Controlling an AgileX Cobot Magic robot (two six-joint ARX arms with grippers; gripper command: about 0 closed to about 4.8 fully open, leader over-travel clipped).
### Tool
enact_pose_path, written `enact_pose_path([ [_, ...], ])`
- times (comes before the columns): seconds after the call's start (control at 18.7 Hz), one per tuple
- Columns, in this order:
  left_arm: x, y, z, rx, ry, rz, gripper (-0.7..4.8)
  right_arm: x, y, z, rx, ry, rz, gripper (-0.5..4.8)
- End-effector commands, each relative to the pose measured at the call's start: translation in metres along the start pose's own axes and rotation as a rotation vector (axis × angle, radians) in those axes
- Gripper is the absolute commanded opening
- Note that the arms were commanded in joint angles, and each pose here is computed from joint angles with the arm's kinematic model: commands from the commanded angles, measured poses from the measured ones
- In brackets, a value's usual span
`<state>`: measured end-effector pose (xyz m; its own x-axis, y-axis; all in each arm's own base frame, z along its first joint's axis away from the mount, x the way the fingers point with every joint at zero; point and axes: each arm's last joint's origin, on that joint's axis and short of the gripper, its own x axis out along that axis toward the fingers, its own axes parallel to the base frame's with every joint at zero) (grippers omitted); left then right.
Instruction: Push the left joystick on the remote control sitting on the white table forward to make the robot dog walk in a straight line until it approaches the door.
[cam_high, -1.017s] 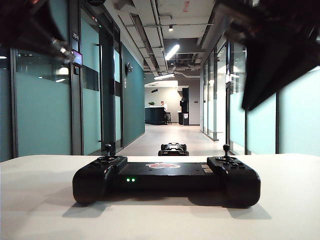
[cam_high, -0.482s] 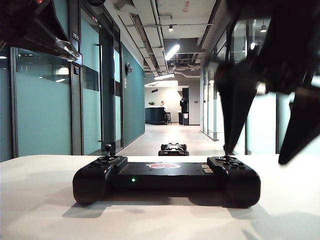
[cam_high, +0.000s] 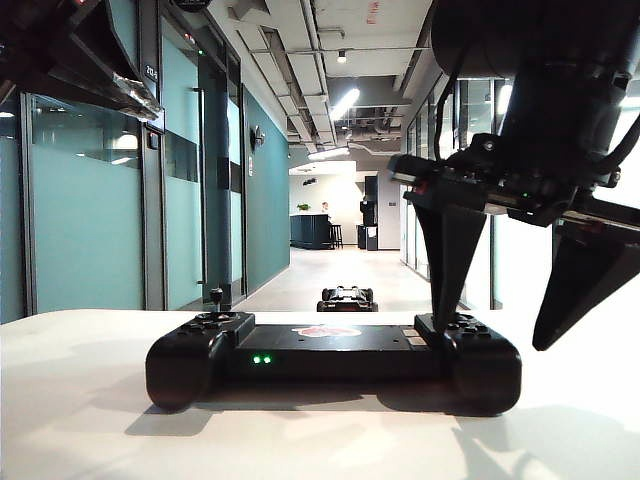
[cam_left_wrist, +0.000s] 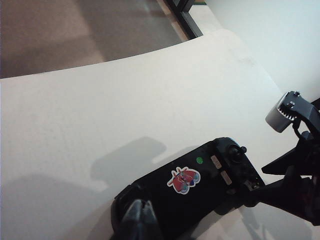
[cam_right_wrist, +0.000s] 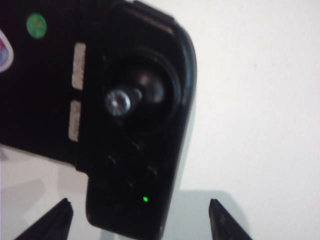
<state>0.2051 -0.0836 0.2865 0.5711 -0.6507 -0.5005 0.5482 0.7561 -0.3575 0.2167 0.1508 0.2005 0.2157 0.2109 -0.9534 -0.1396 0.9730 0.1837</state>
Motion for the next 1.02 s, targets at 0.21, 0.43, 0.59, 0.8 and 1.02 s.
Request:
enact_pose_path([
  [0.21, -0.001, -0.001, 0.002, 0.014, -0.011, -0.008, -0.05, 0.01, 0.006, 0.005, -0.008, 0.005, -0.007, 3.59],
  [0.43, -0.001, -0.001, 0.002, 0.014, -0.011, -0.008, -0.05, 0.018, 0.009, 0.004, -0.02, 0.024, -0.01, 3.59],
  [0.59, -0.001, -0.001, 0.002, 0.014, -0.011, -0.009, -0.05, 0.025, 0.012, 0.004, -0.027, 0.044, -0.009, 3.6],
  [0.8, -0.001, -0.001, 0.002, 0.013, -0.009, -0.01, -0.05, 0.026, 0.013, 0.005, -0.026, 0.042, 0.015, 3.57],
  [1.02, -0.001, -0.001, 0.001, 0.013, -0.007, -0.014, -0.05, 0.027, 0.012, 0.005, -0.024, 0.033, -0.008, 3.05],
])
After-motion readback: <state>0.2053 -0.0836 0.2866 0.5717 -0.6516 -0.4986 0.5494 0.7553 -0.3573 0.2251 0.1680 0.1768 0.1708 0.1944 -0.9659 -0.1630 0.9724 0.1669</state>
